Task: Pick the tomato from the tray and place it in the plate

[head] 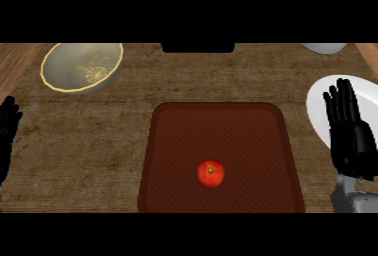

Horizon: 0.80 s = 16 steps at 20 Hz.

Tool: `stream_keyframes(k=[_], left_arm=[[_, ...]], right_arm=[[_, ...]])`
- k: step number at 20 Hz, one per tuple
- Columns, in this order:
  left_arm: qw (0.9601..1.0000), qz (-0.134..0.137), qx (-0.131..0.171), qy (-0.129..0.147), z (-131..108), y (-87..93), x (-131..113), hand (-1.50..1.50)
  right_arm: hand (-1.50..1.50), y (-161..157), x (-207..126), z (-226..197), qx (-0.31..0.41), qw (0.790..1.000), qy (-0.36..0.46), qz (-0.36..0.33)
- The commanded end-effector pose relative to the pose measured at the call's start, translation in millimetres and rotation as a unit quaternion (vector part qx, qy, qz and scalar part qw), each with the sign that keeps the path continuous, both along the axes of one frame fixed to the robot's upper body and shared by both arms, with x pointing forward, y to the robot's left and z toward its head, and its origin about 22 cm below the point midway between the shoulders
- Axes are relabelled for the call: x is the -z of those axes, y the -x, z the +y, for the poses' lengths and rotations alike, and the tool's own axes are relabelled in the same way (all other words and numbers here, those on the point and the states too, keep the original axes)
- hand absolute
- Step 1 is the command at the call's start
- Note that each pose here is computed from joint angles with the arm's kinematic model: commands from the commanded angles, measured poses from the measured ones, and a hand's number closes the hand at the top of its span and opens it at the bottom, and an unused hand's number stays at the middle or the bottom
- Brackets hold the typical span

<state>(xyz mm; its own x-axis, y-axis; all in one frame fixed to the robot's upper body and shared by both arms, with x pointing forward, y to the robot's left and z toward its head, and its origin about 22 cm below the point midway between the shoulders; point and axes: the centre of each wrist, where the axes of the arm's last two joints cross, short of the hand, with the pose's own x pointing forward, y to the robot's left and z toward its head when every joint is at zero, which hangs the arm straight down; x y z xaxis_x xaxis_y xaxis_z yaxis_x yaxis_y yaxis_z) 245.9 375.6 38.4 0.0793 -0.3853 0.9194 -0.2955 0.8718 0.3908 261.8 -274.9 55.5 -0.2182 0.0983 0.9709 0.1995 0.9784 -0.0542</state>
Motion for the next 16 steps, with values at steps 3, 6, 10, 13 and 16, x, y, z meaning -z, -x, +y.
stream_keyframes(k=[3, 6, 10, 13, 16], left_arm=[[0.9925, 0.085, 0.024, 0.084, -35, 11.9, 39, 0.0], [0.9673, 0.171, 0.063, 0.177, -86, 17.2, 69, 0.0], [0.9541, 0.175, 0.093, 0.225, -121, 24.8, 81, 0.0], [0.9533, 0.172, 0.106, 0.224, -114, 22.2, 71, 0.0], [0.9521, 0.183, 0.107, 0.22, -149, 18.0, 79, 0.0]], right_arm=[[1.5, 5, -54, 13, -0.023, 0.998, 0.041, -0.047], [1.5, -10, -90, 24, -0.026, 0.992, 0.081, -0.092], [-1.5, 11, -51, -4, 0.174, 0.969, 0.171, -0.033], [-1.5, 37, -37, 39, 0.176, 0.972, 0.136, -0.076], [-1.5, 53, -21, 41, 0.143, 0.976, 0.147, -0.075]])
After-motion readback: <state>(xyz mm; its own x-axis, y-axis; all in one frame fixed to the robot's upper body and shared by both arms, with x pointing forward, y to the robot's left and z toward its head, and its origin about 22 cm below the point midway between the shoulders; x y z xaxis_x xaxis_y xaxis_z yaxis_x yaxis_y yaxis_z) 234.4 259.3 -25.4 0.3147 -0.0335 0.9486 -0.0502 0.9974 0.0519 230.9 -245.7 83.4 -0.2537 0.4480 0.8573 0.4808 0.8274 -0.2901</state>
